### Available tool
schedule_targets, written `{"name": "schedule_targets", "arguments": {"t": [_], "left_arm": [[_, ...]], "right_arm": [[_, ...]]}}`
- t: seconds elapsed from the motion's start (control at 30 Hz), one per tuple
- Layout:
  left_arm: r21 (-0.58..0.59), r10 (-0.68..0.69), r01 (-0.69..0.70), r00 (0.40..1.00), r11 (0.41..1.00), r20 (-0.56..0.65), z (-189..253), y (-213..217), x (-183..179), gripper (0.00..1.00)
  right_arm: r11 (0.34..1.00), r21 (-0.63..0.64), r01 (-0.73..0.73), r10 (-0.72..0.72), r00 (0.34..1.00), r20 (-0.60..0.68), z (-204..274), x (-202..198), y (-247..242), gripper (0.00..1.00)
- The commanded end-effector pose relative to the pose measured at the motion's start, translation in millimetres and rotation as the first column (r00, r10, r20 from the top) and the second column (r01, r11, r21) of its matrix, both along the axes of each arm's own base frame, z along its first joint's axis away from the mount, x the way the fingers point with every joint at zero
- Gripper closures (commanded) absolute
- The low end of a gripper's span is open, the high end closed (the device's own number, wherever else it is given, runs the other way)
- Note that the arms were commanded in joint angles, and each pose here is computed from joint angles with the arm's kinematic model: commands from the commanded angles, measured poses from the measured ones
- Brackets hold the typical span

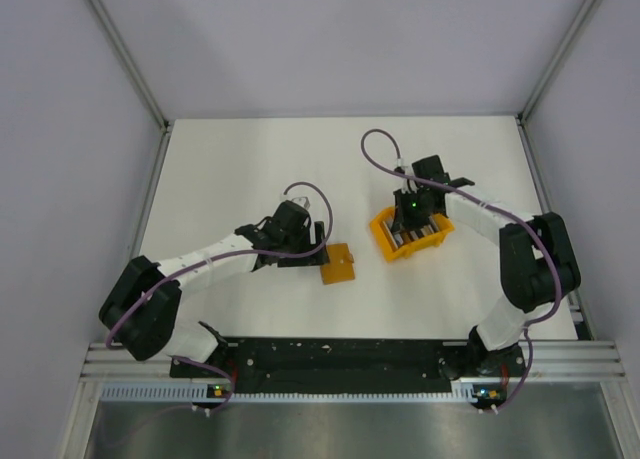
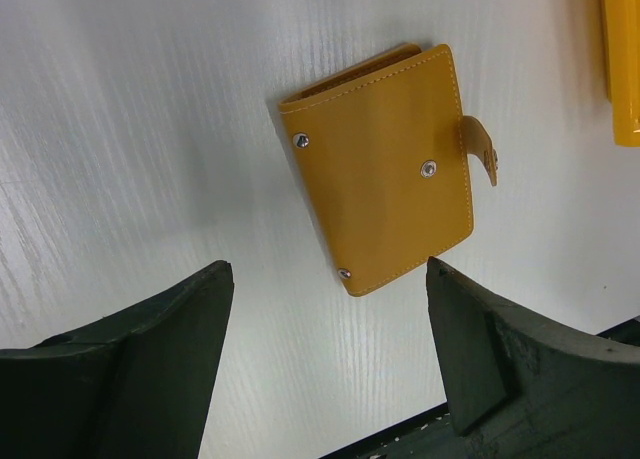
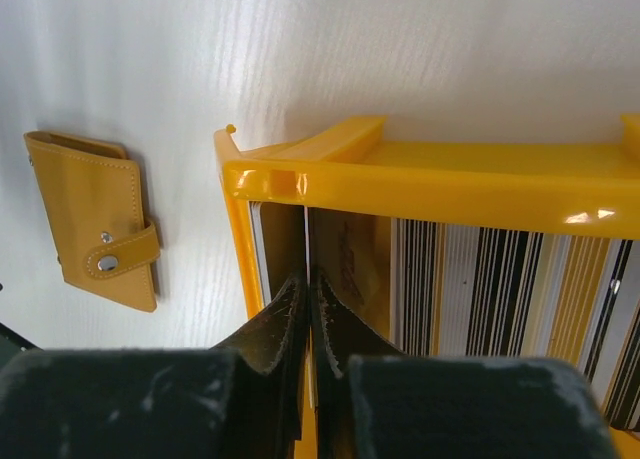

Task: Put the credit cards into the card holder
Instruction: Pick up the credit card from the storage box.

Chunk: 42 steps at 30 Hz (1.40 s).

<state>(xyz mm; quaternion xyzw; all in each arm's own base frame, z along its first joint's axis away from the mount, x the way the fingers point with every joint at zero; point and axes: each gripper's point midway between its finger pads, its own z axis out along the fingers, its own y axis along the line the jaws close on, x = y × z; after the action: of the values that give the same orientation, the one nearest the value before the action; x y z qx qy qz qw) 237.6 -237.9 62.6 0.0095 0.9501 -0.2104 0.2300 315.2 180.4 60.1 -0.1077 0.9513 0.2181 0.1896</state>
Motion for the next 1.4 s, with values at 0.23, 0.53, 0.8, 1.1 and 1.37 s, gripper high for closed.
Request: {"name": "schedule_targets", "arguments": {"t": [0.23, 0.53, 0.8, 1.1, 1.37], "left_arm": [[-0.032, -0.012, 0.013, 0.999, 0.999, 0.047, 13.2, -9.2, 12.0, 0.19], [-0.030, -0.016, 0.017, 0.999, 0.999, 0.043, 14.0, -10.6, 13.0, 0.19], [-0.026, -0.007, 0.008, 0.998, 1.000, 0.057, 18.0, -8.8, 15.0, 0.19], [-0.006, 0.000, 0.000, 0.998, 1.000, 0.064, 19.4, -5.7, 17.0, 0.19], [0.044, 0.061, -0.064, 0.995, 0.997, 0.076, 19.9, 8.6, 18.8, 0.19]], "right_arm": [[0.997, -0.082, -0.003, 0.003, 1.000, 0.003, -2.9, 1.9, -3.6, 1.00], [0.998, -0.060, -0.008, 0.010, 0.999, 0.033, 14.5, 8.3, 2.1, 1.00], [0.981, -0.106, 0.165, -0.137, 0.964, 0.228, 80.8, 27.1, -23.5, 1.00], [0.884, -0.171, 0.435, -0.349, 0.857, 0.378, 116.5, 23.2, -36.1, 1.00], [0.802, -0.222, 0.554, -0.391, 0.769, 0.506, 129.7, 19.4, -16.9, 1.00]]}}
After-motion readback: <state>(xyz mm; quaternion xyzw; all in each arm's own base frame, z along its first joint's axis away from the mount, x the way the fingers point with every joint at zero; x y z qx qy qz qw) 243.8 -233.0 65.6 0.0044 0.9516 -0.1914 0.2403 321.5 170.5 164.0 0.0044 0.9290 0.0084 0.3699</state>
